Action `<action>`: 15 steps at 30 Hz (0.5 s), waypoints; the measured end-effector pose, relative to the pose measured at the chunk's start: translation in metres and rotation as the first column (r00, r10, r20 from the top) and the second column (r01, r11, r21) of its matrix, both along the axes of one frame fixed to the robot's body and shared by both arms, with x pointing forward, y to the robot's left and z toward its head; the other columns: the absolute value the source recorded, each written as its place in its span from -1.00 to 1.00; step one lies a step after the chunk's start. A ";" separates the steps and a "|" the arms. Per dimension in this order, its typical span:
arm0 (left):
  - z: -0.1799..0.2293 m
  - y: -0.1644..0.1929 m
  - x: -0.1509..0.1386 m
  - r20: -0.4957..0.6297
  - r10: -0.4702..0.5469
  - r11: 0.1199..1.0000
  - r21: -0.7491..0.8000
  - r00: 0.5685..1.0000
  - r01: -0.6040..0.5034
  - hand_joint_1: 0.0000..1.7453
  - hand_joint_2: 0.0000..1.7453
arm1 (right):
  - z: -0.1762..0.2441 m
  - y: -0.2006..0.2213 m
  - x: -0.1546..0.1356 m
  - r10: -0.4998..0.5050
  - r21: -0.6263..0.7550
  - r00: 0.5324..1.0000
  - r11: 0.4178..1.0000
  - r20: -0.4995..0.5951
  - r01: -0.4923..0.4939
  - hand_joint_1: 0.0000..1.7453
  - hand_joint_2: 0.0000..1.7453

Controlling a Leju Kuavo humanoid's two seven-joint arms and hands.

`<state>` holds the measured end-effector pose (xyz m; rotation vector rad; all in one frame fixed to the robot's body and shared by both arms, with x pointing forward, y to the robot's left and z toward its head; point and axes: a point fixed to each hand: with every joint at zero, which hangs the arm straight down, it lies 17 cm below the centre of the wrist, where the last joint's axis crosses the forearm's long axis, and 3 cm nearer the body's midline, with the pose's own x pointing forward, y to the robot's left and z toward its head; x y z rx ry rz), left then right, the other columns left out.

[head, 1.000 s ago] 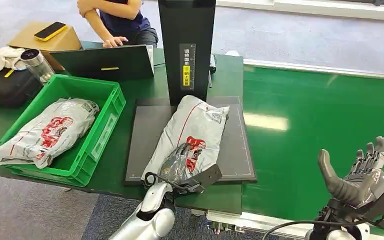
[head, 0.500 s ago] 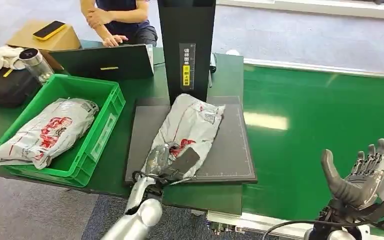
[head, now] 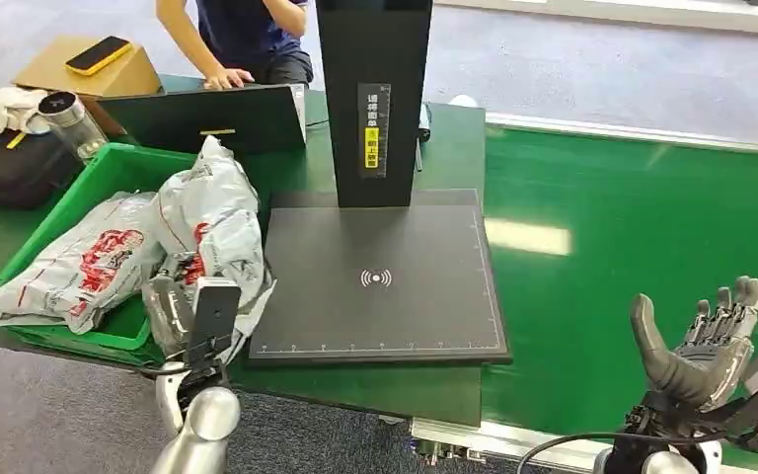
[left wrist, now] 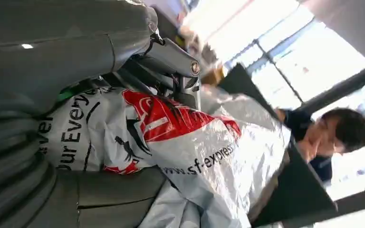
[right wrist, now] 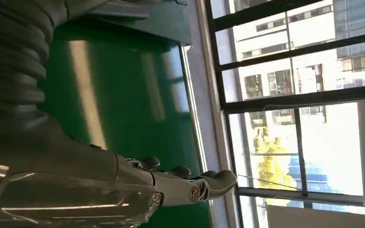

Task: Moved the parcel from conveyor to table for the left to box.

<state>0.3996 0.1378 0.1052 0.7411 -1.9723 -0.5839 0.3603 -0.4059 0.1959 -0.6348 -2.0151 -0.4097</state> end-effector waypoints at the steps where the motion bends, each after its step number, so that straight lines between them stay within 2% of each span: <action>1: 0.005 0.011 0.000 0.022 0.024 1.000 0.010 0.999 -0.025 1.00 1.00 | 0.000 0.000 0.000 0.001 0.000 1.000 1.000 0.000 -0.001 -1.00 1.00; 5: 0.027 0.051 -0.002 0.121 0.097 0.992 0.063 0.988 -0.105 1.00 1.00 | -0.002 0.002 0.001 0.007 0.003 1.000 1.000 -0.002 -0.007 -1.00 1.00; 12: 0.069 0.125 -0.002 0.238 0.269 0.951 0.086 0.933 -0.296 1.00 1.00 | -0.005 0.010 0.004 0.033 0.004 0.999 0.999 -0.003 -0.033 -1.00 1.00; 15: 0.076 0.137 -0.003 0.256 0.294 0.941 0.088 0.921 -0.325 1.00 1.00 | -0.005 0.011 0.005 0.039 0.005 0.999 0.999 -0.003 -0.039 -1.00 1.00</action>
